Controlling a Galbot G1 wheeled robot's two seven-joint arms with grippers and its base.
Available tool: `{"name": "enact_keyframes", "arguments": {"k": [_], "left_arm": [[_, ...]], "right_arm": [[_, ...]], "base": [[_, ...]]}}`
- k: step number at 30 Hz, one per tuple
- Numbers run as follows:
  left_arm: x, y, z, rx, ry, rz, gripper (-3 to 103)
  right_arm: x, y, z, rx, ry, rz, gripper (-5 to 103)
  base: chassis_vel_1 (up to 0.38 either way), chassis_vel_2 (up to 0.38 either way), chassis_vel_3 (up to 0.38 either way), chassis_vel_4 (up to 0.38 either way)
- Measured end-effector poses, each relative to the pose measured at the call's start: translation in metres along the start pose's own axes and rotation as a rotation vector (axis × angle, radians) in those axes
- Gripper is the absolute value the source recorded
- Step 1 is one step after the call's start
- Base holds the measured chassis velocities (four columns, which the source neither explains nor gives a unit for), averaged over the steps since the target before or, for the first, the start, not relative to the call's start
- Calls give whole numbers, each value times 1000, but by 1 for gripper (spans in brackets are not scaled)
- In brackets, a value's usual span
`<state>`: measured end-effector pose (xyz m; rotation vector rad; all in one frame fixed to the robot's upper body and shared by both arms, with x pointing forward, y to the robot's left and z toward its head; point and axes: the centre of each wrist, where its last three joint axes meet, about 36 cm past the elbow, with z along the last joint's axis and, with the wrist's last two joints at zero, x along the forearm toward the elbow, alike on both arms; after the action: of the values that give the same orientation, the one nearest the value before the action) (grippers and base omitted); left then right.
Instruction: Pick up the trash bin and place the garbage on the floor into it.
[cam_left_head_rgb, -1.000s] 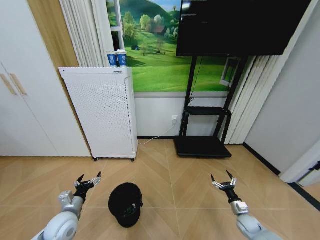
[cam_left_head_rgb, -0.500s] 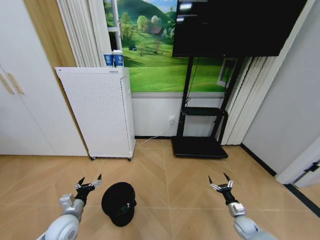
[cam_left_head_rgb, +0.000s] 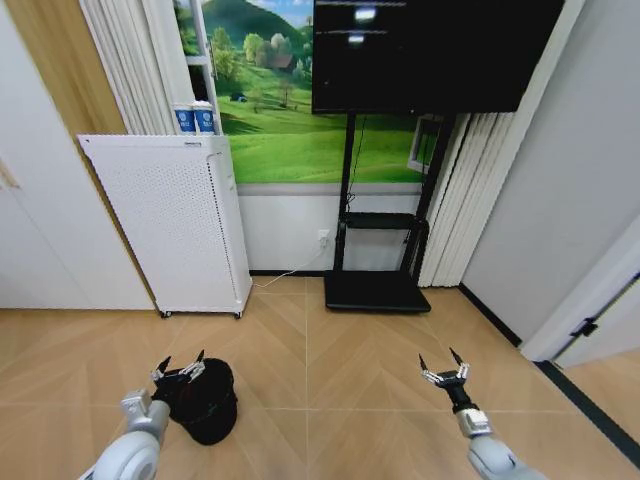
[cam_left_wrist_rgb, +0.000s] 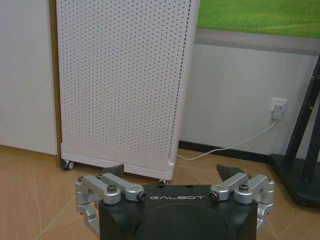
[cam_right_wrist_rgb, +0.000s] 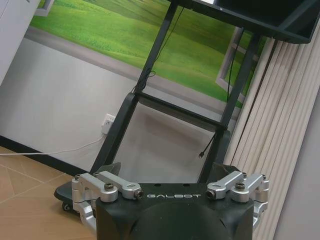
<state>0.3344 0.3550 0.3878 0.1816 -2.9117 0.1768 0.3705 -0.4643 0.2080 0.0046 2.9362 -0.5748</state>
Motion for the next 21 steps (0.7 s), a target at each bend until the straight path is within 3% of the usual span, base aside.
{"name": "enact_keyframes", "arguments": {"k": [6,10,21], "left_arm": [[5,3,2,-1,8,43,100],[7,5,4,20,18,39,100],[9,8,4,6,5,41,100]], "right_arm": [[6,-1,-2,6,-5,-1,100],[9,-2,-3,14,-9,1,100],[7,-1,-6,14,-20,1,100]], "base": [[25,83,-20,-65],[0,0,0,0],[0,-2,-1,5]]}}
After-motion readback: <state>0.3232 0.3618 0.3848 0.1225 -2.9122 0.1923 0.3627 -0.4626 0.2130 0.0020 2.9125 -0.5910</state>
